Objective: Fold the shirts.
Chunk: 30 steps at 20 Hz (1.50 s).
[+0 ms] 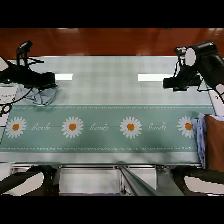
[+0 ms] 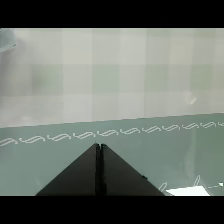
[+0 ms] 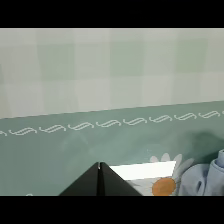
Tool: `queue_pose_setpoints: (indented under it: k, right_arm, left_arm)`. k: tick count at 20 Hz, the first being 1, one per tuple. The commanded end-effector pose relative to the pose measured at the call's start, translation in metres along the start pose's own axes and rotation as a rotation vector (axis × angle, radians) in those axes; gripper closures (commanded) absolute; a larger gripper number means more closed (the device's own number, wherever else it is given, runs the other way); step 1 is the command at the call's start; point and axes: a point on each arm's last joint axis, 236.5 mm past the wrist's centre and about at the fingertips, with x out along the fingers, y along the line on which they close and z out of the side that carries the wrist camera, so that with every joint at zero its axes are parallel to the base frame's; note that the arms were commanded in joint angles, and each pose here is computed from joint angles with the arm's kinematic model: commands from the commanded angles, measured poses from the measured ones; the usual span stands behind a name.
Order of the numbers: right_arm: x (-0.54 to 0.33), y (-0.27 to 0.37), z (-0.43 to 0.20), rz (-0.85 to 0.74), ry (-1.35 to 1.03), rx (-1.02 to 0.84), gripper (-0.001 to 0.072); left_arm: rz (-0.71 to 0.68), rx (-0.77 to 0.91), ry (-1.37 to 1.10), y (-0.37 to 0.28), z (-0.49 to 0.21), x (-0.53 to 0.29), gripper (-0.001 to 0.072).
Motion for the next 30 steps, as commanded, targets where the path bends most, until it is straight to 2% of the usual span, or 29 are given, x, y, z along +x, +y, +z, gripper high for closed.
queue_pose_setpoints:
  k: [1,8,11,12,13,14,15,18,21,26,30]
  right_arm:
    - [0.0,0.0,0.0,0.0,0.0,0.0,0.068]
    - [-0.004,0.011,0.041,0.045,-0.175,0.0,0.068]
    - [-0.009,0.013,0.06,0.054,-0.257,-0.026,0.068]
    - [-0.012,0.015,0.066,0.063,-0.283,-0.033,0.0678]
    - [-0.016,0.017,0.072,0.068,-0.311,-0.059,0.0625]
    - [-0.02,0.019,0.077,0.075,-0.335,-0.068,0.0405]
    - [-0.024,0.019,0.08,0.077,-0.355,-0.071,0.0299]
    - [-0.037,0.019,0.081,0.093,-0.387,-0.075,0.0294]
    - [-0.046,0.025,0.071,0.129,-0.386,-0.107,0.0296]
    - [-0.037,0.023,0.052,0.128,-0.369,-0.11,0.0296]
    - [-0.028,0.026,0.048,0.14,-0.358,-0.088,0.0297]
  left_arm:
    - [0.0,0.001,-0.001,0.0,0.0,0.0,0.068]
    - [0.007,0.002,-0.077,0.001,0.019,0.001,0.068]
    - [0.025,-0.01,-0.242,0.01,0.061,-0.017,0.0679]
    - [0.029,-0.01,-0.312,0.011,0.081,-0.03,0.0653]
    - [0.03,-0.003,-0.391,0.009,0.102,-0.047,0.0546]
    - [0.031,0.01,-0.484,0.005,0.125,-0.067,0.0328]
    - [0.046,0.036,-0.582,0.002,0.148,-0.09,0.0201]
    - [0.186,0.15,-0.824,0.015,0.197,-0.142,0.0201]
    - [0.297,0.159,-0.69,0.062,0.188,-0.103,0.0203]
    - [0.325,-0.283,-0.169,0.178,0.082,0.006,0.0204]
    - [0.329,-0.385,-0.013,0.216,0.044,0.049,0.0204]
